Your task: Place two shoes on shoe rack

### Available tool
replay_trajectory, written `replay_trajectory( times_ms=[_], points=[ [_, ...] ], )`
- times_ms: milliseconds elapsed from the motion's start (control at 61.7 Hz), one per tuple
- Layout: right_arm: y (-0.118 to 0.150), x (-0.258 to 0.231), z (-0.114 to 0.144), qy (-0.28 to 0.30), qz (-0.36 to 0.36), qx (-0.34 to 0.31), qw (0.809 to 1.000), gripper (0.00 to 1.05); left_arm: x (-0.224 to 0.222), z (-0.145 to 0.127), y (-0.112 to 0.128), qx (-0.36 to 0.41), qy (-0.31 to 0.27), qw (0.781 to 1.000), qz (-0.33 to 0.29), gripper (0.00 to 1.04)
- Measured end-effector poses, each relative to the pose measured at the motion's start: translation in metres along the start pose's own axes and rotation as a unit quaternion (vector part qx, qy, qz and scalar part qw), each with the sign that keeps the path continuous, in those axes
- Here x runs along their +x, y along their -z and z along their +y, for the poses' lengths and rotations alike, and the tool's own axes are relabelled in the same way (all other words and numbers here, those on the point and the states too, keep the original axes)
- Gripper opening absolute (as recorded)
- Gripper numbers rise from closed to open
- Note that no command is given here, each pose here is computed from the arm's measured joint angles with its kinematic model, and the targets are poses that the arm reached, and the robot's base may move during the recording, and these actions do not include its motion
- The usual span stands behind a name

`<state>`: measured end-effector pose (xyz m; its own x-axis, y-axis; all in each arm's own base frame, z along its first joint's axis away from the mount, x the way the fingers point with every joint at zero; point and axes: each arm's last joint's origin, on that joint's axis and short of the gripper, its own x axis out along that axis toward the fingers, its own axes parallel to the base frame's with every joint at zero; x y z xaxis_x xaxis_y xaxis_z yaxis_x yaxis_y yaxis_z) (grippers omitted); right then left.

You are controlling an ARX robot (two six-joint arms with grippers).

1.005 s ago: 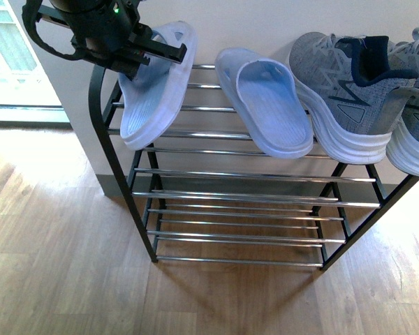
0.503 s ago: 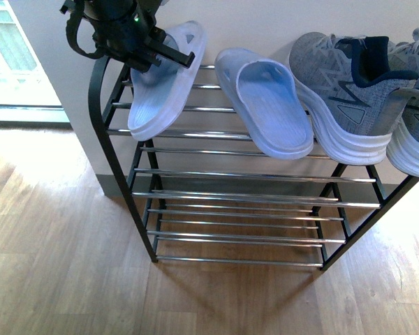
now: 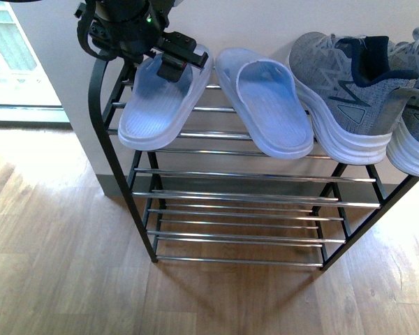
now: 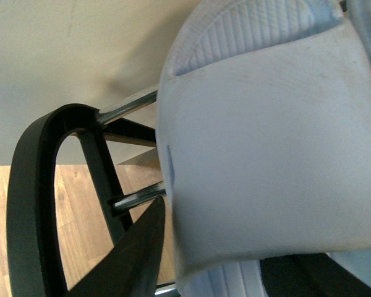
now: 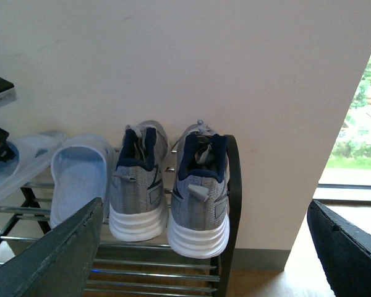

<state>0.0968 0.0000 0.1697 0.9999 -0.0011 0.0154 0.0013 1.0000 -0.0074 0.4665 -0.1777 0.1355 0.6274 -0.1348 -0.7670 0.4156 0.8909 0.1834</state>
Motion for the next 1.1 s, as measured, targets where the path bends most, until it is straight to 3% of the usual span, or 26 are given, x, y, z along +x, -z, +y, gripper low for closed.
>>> replay_trajectory(
  times_ms=[81,162,259,308,373,503,600,811,924,1103],
  points=[
    [0.000,0.000,0.000,0.000,0.000,0.000,1.000,0.96,-0.007,0.000,-0.004,-0.041,0.027,0.999,-0.007,0.77],
    [0.000,0.000,0.000,0.000,0.000,0.000,1.000,0.96,-0.037,0.000,-0.018,-0.137,0.070,0.987,-0.043,0.96],
    [0.000,0.000,0.000,0.000,0.000,0.000,1.000,0.96,-0.072,-0.001,-0.030,-0.199,0.084,0.973,-0.083,0.95],
    [0.000,0.000,0.000,0.000,0.000,0.000,1.000,0.96,-0.084,0.000,-0.035,-0.198,0.033,0.967,-0.159,0.89],
    [0.000,0.000,0.000,0.000,0.000,0.000,1.000,0.96,-0.097,0.004,-0.029,-0.195,-0.058,0.938,-0.280,0.78],
    [0.000,0.000,0.000,0.000,0.000,0.000,1.000,0.96,-0.117,0.023,0.026,-0.190,-0.131,0.892,-0.389,0.57],
    [0.000,0.000,0.000,0.000,0.000,0.000,1.000,0.96,-0.135,0.038,0.076,-0.189,-0.154,0.879,-0.409,0.37],
    [0.000,0.000,0.000,0.000,0.000,0.000,1.000,0.96,-0.167,0.041,0.138,-0.179,-0.145,0.885,-0.405,0.01],
    [0.000,0.000,0.000,0.000,0.000,0.000,1.000,0.96,-0.186,0.044,0.176,-0.179,-0.153,0.887,-0.398,0.01],
    [0.000,0.000,0.000,0.000,0.000,0.000,1.000,0.96,-0.206,0.041,0.206,-0.178,-0.151,0.886,-0.401,0.01]
  ],
)
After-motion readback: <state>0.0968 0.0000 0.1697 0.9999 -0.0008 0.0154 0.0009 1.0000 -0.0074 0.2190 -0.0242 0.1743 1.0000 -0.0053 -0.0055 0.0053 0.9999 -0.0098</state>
